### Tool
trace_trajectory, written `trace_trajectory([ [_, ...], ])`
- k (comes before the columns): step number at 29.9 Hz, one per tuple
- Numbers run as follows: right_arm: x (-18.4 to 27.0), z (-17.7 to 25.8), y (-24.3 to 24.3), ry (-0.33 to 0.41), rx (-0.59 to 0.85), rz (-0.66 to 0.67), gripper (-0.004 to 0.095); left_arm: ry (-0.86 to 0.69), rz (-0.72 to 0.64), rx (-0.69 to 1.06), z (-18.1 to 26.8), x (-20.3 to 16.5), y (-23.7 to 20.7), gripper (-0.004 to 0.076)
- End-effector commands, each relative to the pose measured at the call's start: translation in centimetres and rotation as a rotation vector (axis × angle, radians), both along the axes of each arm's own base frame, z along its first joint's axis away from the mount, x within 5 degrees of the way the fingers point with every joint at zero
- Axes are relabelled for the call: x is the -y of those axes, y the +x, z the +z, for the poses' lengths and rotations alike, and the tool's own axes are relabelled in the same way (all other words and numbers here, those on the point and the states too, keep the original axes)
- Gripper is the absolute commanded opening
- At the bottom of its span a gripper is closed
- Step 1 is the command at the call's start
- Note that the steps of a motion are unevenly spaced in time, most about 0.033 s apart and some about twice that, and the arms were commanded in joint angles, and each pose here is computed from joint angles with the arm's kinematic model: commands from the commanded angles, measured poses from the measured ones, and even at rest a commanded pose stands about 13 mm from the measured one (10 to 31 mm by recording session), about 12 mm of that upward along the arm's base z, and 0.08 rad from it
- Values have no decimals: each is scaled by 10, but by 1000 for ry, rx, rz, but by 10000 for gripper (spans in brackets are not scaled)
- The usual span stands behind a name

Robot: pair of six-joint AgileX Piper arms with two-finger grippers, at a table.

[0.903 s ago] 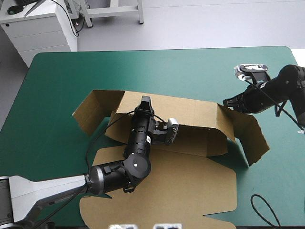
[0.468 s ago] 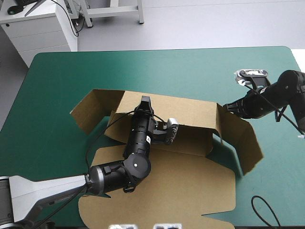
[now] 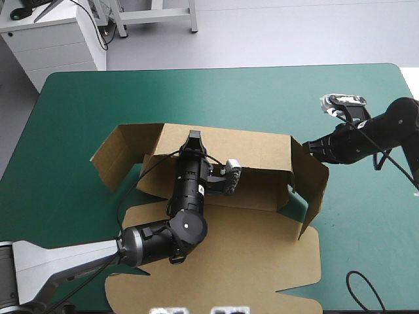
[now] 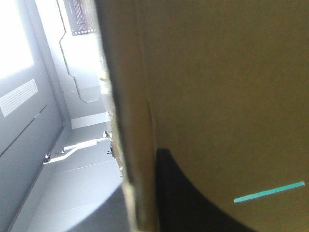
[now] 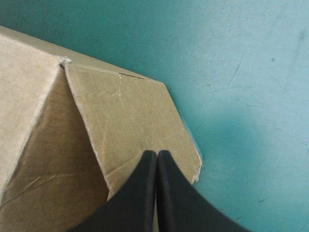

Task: Fold the box

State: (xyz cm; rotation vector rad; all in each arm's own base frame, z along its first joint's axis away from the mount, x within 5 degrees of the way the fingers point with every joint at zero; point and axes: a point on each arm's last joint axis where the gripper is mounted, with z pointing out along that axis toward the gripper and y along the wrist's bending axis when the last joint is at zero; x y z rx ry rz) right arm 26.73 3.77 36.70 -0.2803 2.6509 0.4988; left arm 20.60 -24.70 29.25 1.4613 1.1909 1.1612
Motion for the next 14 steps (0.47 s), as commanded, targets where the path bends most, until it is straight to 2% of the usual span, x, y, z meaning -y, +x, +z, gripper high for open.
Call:
trace_trajectory([
  [1,-3,9,-13,29,35,29,-14,-29,22,128,28,-7,-1,-8],
  [6,-1,-12,-29,8,90,22,-14,-29,22,128,28,-7,-1,-8],
  [14,-5,-32,-50,56,231,53,-14,-29,20,127,28,-7,-1,-8],
])
